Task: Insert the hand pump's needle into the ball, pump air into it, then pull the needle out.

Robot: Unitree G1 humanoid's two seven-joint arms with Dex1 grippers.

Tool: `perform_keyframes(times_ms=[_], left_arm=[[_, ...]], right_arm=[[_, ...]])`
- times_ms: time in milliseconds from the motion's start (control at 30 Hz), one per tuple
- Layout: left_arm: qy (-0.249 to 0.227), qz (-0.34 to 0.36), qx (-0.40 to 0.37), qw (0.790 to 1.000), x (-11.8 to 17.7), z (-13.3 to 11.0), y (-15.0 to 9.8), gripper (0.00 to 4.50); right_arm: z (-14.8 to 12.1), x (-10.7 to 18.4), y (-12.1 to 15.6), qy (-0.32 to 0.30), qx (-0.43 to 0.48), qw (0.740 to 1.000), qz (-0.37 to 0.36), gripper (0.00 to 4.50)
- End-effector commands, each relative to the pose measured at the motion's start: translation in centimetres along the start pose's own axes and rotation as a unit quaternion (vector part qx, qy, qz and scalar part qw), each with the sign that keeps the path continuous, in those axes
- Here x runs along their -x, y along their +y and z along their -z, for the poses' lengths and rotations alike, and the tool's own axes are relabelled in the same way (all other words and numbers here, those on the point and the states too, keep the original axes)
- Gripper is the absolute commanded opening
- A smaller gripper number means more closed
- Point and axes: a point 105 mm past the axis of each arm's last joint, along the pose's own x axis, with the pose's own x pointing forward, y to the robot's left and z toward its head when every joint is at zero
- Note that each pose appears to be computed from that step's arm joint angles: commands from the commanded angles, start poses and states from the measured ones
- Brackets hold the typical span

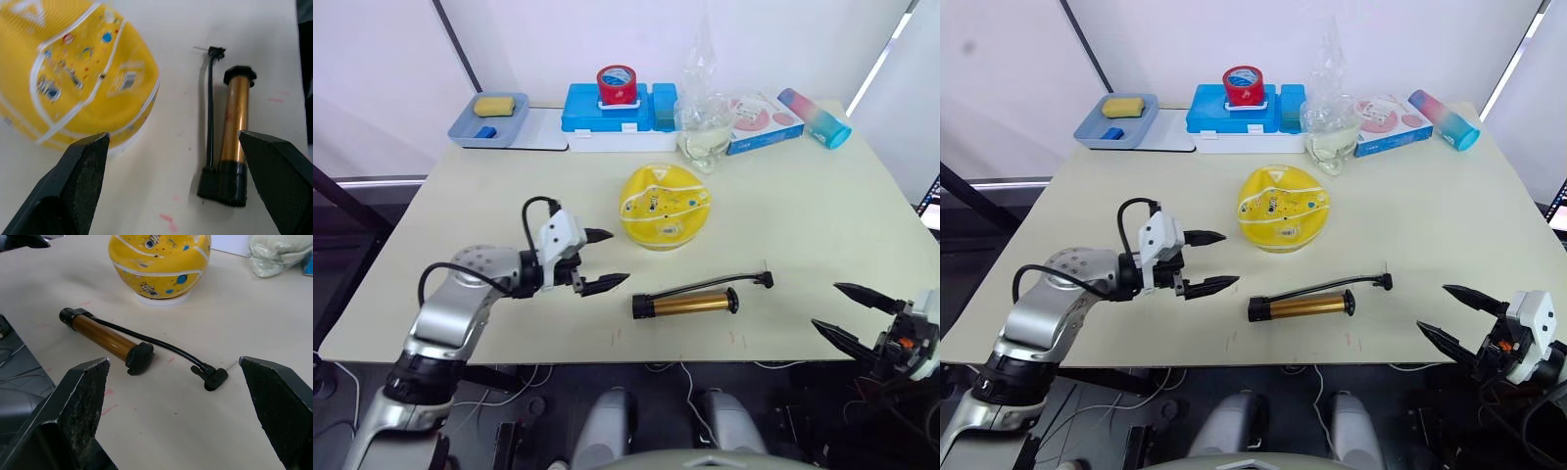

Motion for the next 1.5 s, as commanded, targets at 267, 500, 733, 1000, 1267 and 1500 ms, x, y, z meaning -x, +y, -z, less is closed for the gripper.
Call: perform_keyframes(times_ms=[267,500,733,1000,1267,1500], left_arm=[[-0.016,0.089,-0.009,0.996,-5.2,-3.7,-0.7,3.96],[0.03,0.142,-0.016,0.989,-9.5,-4.4,-1.9,2.79],[0.066,0.142,-0.054,0.986,-13.7,-5.0,-2.0,2.79],[0.129,0.143,-0.067,0.979,-17.2,-3.7,-2.5,2.79],[0.157,0.156,-0.062,0.973,-19.6,-1.9,-3.7,2.79],[0.173,0.147,-0.061,0.972,-20.8,-0.7,-3.8,2.79]], right_arm=[[-1.1,0.3,0.2,-0.03,0.024,0.999,-0.003,4.5],[-1.1,0.3,0.0,-0.032,0.029,0.999,-0.006,4.5],[-1.0,0.1,-0.3,-0.033,0.035,0.999,-0.007,4.5],[-0.9,0.1,-0.6,-0.03,0.041,0.999,-0.004,4.5],[-0.5,0.1,-0.5,-0.027,0.04,0.999,0.006,4.5],[-0.4,0.1,-0.4,-0.023,0.045,0.999,0.018,4.5]])
